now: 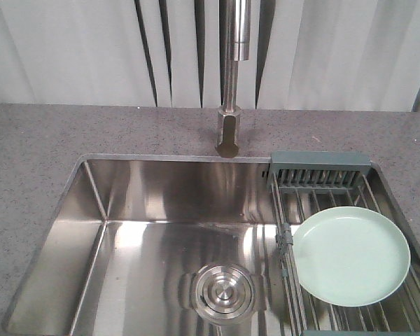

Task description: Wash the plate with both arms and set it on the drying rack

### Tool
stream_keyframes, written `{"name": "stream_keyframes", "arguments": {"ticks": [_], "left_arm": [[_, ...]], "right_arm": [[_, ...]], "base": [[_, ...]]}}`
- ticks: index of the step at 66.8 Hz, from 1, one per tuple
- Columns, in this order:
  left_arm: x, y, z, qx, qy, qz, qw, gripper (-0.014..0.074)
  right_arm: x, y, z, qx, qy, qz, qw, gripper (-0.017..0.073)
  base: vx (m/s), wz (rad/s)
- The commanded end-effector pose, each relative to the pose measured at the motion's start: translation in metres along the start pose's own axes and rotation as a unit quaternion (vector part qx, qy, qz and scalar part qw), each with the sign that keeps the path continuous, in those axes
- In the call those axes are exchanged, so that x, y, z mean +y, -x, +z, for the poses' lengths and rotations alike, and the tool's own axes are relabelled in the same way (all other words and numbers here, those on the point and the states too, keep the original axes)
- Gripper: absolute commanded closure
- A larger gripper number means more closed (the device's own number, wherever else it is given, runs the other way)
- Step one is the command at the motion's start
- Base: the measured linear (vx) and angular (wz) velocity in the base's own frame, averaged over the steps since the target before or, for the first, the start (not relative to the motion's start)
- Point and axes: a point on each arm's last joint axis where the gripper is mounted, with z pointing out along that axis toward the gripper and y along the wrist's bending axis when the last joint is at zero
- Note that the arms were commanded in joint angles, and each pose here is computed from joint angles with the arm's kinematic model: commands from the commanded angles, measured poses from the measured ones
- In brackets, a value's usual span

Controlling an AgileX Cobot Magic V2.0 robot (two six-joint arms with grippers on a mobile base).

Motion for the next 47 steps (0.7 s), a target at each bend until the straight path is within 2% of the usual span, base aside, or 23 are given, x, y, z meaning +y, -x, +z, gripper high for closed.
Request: {"name": "stream_keyframes", "arguments": {"ticks": [1,47], "left_arm": [[-0.0007,0.0184,-0.0031,-0.06,-0.003,-0.005,0.998,0.06],[-0.0007,0.0184,-0.0031,-0.06,-0.003,-0.005,0.998,0.06]], "right_arm": [[-0.0002,0.0049,-0.0004,-0.031,-0.003,-0.008,0.999,0.0568],[-0.0003,0.0057,-0.0005,-0.033,-0.003,-0.008,0.999,0.0568]], "base": [[0.0,0.0],[0.0,0.0]]}}
